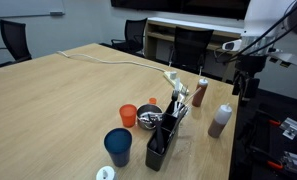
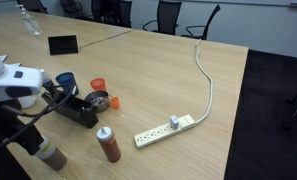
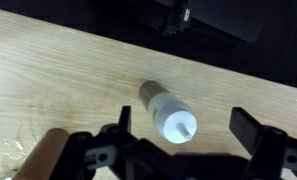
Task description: Move the sauce bottle on the left to the left
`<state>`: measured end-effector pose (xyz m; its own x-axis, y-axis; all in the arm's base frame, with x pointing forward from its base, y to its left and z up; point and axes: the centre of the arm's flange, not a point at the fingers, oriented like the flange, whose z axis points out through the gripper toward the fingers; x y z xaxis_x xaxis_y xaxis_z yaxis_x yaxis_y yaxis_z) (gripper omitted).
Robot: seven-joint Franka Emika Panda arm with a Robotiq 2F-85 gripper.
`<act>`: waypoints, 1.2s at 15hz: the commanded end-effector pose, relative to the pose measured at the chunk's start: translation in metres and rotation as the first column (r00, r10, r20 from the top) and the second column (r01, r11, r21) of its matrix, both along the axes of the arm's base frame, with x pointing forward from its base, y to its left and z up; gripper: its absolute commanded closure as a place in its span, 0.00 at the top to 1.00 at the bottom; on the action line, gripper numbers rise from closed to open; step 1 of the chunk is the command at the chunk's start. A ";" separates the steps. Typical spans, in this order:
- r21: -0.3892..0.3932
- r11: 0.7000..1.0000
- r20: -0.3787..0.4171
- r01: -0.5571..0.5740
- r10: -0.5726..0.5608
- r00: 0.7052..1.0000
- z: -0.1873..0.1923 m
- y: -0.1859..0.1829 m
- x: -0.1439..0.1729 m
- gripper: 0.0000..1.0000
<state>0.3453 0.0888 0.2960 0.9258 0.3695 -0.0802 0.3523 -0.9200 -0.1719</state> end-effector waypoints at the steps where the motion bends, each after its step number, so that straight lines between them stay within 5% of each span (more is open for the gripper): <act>1: -0.001 1.000 0.001 -0.001 0.001 1.000 0.000 0.001 0.001 1.00; 12: 0.039 0.996 -0.039 -0.074 0.076 0.996 -0.030 0.018 0.004 1.00; 18: -0.029 0.992 -0.025 -0.122 0.122 0.992 -0.059 0.026 0.021 1.00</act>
